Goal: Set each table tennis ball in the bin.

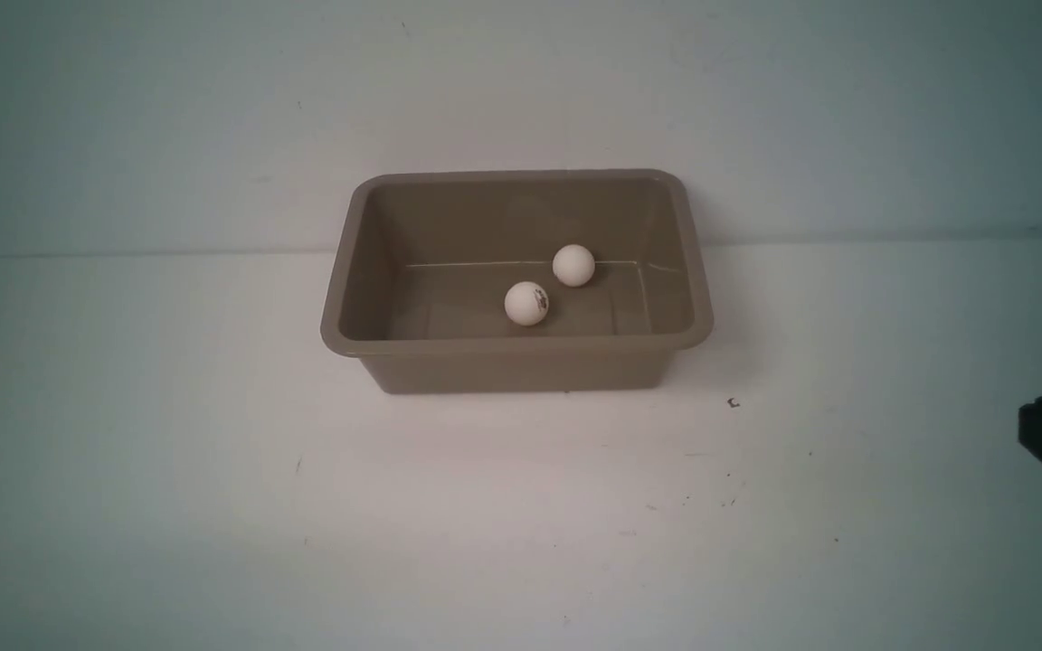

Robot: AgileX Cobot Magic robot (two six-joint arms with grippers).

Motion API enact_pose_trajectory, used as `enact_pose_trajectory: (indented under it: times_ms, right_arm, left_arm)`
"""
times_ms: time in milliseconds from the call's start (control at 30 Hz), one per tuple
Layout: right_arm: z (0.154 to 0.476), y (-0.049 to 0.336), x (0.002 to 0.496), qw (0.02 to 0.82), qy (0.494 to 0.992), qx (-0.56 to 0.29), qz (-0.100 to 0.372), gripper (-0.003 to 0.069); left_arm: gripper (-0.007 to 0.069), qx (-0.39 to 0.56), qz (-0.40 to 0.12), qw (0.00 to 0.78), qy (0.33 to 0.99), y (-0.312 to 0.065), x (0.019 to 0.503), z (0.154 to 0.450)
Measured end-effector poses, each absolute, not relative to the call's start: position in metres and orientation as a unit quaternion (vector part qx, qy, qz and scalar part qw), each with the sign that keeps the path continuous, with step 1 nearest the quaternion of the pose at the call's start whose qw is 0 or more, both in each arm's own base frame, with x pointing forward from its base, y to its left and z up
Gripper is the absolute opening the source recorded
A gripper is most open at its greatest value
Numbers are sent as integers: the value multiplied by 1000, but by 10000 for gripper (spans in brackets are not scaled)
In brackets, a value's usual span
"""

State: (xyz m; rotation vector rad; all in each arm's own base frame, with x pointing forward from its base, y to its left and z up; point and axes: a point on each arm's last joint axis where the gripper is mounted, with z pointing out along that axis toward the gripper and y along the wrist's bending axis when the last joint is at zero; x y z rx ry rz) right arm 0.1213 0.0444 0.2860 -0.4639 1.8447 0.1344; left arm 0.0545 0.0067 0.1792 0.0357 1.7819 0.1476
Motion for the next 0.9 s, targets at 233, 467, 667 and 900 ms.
enact_pose_trajectory:
  times_ms: [233,467,667,900]
  right_arm:
    - [286,44,121,577,790,-199,57,-10]
    - [286,44,121,577,790,-199,57,-10]
    - [285,44,121,573,792,-203,52,-10]
    - [277,25,116,544,823,-164,0,-10]
  left_arm:
    - [20,16,64,626,777,7,54,179]
    - [20,16,64,626,777,7,54,179]
    - [20,16,64,626,777,7,54,179]
    - [20,16,64,626,777,7,54,179]
